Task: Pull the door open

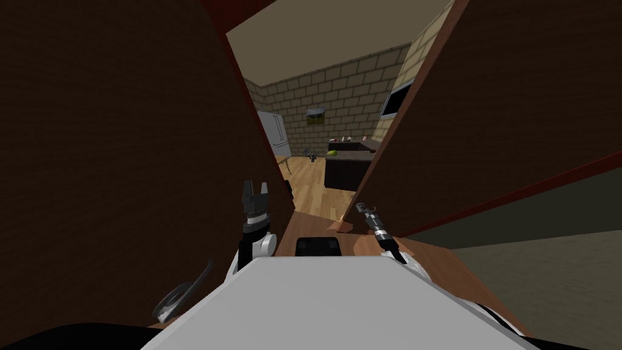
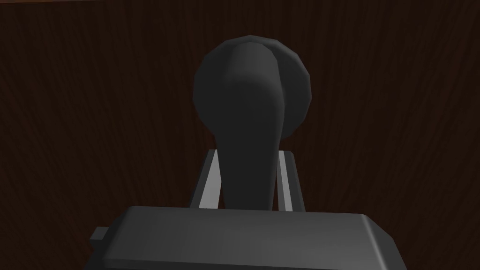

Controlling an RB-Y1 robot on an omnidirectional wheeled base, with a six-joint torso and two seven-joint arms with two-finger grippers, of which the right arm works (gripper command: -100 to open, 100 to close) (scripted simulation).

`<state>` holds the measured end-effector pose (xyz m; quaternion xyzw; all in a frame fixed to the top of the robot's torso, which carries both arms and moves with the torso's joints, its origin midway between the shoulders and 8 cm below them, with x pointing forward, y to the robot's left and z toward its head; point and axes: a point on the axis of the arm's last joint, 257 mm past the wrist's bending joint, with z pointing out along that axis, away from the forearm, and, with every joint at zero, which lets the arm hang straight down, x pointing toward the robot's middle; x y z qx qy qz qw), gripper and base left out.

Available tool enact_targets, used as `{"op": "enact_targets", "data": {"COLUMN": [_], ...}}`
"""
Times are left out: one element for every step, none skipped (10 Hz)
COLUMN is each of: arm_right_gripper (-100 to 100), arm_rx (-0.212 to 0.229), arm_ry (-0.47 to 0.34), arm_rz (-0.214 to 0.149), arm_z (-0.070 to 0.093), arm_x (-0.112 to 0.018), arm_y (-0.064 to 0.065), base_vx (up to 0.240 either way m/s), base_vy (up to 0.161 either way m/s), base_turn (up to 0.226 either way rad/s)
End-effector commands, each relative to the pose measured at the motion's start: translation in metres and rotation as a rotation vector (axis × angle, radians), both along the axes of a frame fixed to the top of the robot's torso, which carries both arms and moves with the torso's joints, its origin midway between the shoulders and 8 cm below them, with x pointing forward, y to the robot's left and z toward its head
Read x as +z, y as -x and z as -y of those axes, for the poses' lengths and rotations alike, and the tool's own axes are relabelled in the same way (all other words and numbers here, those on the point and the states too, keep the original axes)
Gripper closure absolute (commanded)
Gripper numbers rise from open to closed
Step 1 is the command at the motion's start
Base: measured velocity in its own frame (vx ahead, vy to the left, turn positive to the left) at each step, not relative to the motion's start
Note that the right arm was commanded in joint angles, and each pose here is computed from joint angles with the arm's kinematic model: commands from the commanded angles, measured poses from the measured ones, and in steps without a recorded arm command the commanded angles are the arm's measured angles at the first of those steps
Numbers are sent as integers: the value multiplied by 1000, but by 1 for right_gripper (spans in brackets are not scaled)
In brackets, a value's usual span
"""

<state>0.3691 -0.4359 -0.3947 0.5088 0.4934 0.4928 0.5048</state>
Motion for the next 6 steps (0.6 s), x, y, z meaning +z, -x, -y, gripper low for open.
{"op": "enact_targets", "data": {"arm_right_gripper": [100, 100, 100, 100, 100, 100], "arm_rx": [17, 17, 27, 33, 45, 51], "arm_ry": [2, 2, 3, 3, 4, 4], "arm_rz": [2, 2, 3, 4, 5, 5], "arm_z": [1, 1, 2, 2, 3, 3], "arm_x": [0, 0, 1, 1, 1, 2], "arm_y": [11, 11, 18, 22, 29, 33], "base_vx": [-152, -179, -140, -125, -127, -140], "base_vy": [-47, -65, -56, -30, -28, -40], "base_turn": [133, 111, 108, 99, 108, 104]}}
